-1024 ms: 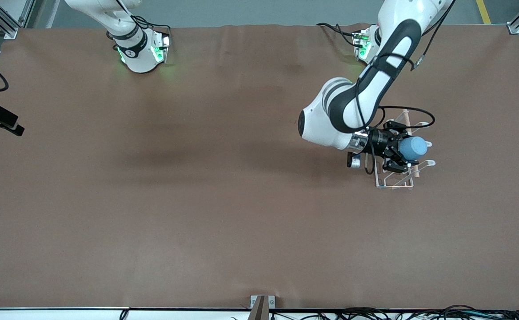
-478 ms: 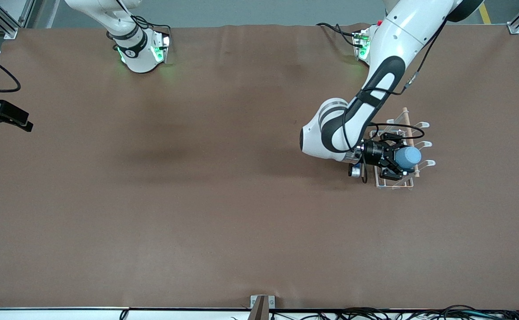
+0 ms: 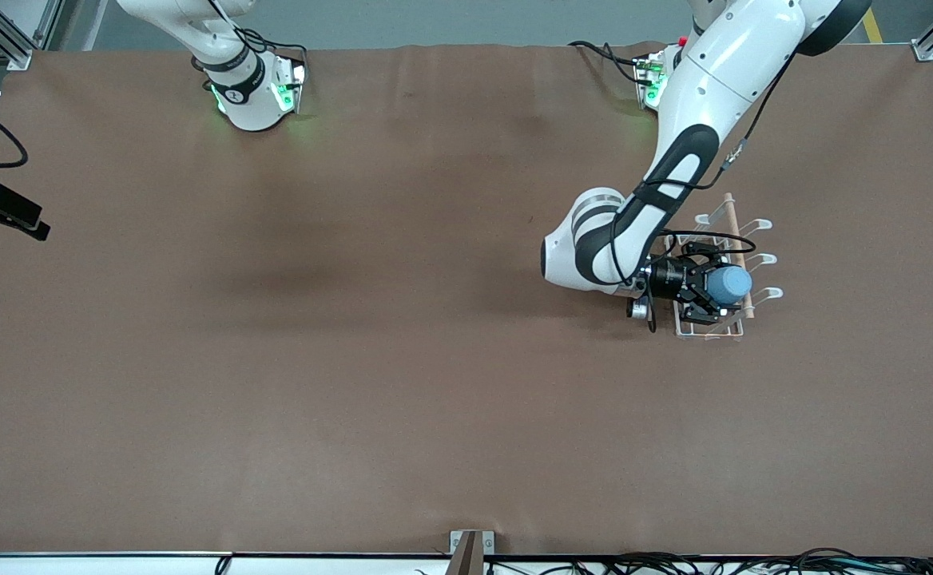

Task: Hang cup on cup holder
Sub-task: 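Open the left gripper and release the cup on the hook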

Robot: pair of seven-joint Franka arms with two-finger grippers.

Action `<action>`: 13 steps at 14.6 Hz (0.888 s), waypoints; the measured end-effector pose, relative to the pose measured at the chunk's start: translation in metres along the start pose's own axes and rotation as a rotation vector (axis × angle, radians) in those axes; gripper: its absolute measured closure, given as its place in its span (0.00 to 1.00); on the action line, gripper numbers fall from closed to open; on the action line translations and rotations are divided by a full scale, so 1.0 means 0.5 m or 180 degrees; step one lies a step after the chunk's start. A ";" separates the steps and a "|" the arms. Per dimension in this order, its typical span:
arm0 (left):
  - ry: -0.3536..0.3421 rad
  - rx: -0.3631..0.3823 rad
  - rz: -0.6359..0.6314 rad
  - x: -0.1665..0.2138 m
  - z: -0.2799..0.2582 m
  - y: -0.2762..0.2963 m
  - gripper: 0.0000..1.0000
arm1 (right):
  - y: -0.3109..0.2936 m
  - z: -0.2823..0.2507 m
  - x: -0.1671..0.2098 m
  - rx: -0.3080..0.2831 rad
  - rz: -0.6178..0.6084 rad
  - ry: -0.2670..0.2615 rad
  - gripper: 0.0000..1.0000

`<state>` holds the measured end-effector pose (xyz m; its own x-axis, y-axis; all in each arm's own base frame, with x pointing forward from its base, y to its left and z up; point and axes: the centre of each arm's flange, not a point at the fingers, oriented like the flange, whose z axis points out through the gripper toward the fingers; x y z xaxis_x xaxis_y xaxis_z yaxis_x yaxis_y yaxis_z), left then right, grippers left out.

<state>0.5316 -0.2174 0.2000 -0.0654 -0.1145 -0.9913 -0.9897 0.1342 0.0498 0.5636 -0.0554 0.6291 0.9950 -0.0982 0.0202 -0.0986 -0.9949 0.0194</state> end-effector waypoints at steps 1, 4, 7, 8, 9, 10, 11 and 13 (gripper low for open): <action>0.0005 -0.0018 -0.0057 -0.002 0.005 -0.003 0.25 | 0.004 0.000 0.000 0.0000 0.0010 0.0000 0.00; 0.0155 -0.0180 -0.0322 -0.026 0.007 -0.018 0.11 | 0.005 0.000 0.000 0.0000 0.0013 0.0004 0.00; 0.0342 -0.0369 -0.0520 -0.083 0.012 -0.046 0.00 | 0.001 -0.001 0.000 0.0001 0.0001 0.0005 0.00; 0.0394 -0.0404 -0.0571 -0.099 0.011 -0.050 0.00 | -0.001 -0.001 0.000 0.0001 -0.0003 0.0006 0.00; 0.0481 -0.0407 -0.0638 -0.116 0.009 -0.057 0.00 | -0.001 -0.001 0.000 0.0001 -0.0004 0.0007 0.00; 0.0627 -0.0388 -0.0719 -0.134 0.005 -0.065 0.00 | -0.001 -0.001 0.000 0.0001 -0.0005 0.0007 0.00; 0.0792 -0.0384 -0.0826 -0.157 0.002 -0.074 0.00 | -0.001 -0.001 0.000 0.0001 -0.0005 0.0007 0.00; 0.1150 -0.0558 -0.1322 -0.229 0.015 -0.102 0.00 | -0.002 -0.001 0.000 0.0001 -0.0005 0.0008 0.00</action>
<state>0.5906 -0.2038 0.3101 0.3244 -0.4558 -0.8288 -0.9459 -0.1555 -0.2847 0.5635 -0.0546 0.6298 0.9951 -0.0965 0.0225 -0.0969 -0.9951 0.0191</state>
